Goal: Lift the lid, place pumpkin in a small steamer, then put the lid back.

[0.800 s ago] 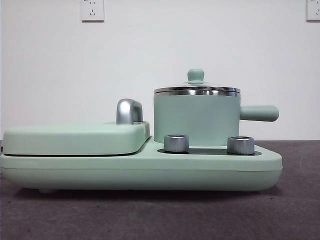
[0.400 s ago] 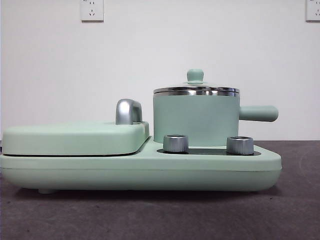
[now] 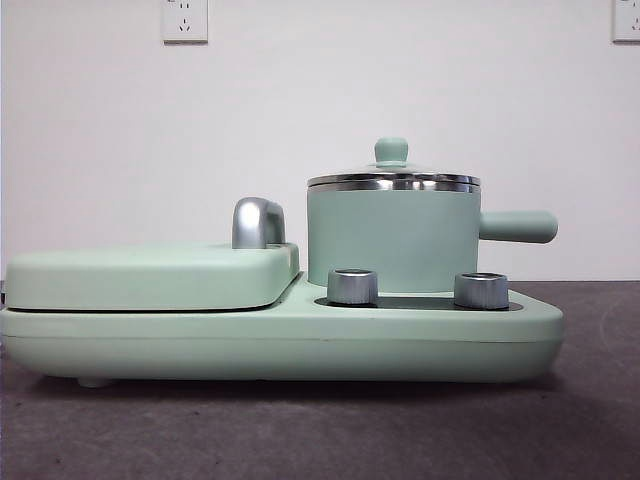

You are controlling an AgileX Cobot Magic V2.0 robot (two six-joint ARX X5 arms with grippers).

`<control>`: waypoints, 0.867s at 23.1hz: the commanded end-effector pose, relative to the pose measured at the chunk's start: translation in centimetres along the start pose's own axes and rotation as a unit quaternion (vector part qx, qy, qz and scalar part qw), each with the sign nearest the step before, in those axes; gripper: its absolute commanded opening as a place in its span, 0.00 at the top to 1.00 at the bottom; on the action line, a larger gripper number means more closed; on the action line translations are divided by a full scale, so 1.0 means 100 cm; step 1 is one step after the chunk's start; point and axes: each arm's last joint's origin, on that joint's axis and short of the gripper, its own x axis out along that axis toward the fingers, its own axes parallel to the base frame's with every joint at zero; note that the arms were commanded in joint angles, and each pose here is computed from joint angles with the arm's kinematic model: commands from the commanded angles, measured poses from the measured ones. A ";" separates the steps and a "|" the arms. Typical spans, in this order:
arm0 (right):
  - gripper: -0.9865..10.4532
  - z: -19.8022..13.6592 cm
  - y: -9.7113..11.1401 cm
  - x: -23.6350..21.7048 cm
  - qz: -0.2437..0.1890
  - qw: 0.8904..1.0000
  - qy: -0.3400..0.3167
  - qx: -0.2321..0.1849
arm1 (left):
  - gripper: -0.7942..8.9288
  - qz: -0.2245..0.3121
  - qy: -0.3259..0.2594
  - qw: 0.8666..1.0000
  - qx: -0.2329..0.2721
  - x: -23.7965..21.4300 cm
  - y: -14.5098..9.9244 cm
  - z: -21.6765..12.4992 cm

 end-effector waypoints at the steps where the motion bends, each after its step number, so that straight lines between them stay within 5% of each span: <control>1: 0.88 -0.009 -0.007 0.004 -0.028 0.999 -0.028 -0.023 | 0.89 0.003 0.012 1.000 0.004 0.002 0.001 -0.007; 6: 0.88 -0.026 -0.021 0.010 -0.129 0.990 -0.030 -0.040 | 0.89 0.003 0.012 1.000 0.004 0.002 0.001 -0.007; 11: 0.88 -0.029 -0.026 0.011 -0.185 0.980 -0.042 -0.056 | 0.89 0.003 0.012 1.000 0.004 0.002 0.001 -0.007; 20: 0.89 -0.037 -0.026 0.014 -0.143 0.975 -0.001 -0.172 | 0.89 0.003 0.012 1.000 0.004 0.002 0.001 -0.007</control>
